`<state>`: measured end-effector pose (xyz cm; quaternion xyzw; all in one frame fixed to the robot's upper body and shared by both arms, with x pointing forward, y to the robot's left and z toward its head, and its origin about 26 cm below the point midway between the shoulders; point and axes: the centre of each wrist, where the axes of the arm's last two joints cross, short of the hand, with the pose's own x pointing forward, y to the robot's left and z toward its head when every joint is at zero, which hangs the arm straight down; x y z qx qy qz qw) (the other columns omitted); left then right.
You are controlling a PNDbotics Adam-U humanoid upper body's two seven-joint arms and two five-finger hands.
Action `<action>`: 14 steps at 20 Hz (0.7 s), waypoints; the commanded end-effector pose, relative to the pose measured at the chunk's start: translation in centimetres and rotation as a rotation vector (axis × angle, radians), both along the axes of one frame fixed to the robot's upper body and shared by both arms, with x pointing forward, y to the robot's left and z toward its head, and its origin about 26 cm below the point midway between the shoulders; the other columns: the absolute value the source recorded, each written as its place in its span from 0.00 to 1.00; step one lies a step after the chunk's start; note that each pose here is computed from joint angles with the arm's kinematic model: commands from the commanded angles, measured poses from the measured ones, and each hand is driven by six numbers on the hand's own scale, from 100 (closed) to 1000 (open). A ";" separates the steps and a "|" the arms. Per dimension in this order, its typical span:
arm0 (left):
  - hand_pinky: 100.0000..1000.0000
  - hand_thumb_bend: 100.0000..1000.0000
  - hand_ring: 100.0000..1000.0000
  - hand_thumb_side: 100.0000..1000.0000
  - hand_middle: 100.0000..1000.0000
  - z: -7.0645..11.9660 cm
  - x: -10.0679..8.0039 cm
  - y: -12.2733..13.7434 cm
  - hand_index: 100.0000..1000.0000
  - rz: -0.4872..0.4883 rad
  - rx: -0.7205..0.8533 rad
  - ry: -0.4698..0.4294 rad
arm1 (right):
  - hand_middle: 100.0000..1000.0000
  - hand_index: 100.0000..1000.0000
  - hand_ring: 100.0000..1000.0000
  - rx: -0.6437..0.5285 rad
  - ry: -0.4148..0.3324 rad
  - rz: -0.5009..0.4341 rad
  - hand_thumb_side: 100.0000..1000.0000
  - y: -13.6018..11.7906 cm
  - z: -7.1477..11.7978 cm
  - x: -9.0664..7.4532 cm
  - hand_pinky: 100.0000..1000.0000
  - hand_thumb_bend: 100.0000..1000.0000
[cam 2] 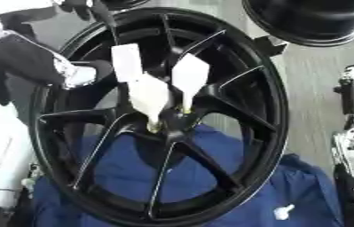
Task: Pull the pin out of the wheel hub.
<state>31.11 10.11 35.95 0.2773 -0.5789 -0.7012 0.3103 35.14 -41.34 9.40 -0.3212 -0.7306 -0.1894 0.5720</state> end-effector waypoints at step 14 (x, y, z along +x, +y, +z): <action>0.90 0.41 0.83 0.48 0.77 1.4 2.8 0.2 0.81 0.043 0.155 0.066 | 0.54 0.75 0.58 -0.018 -0.011 0.002 0.79 -0.5 0.9 0.0 0.80 0.00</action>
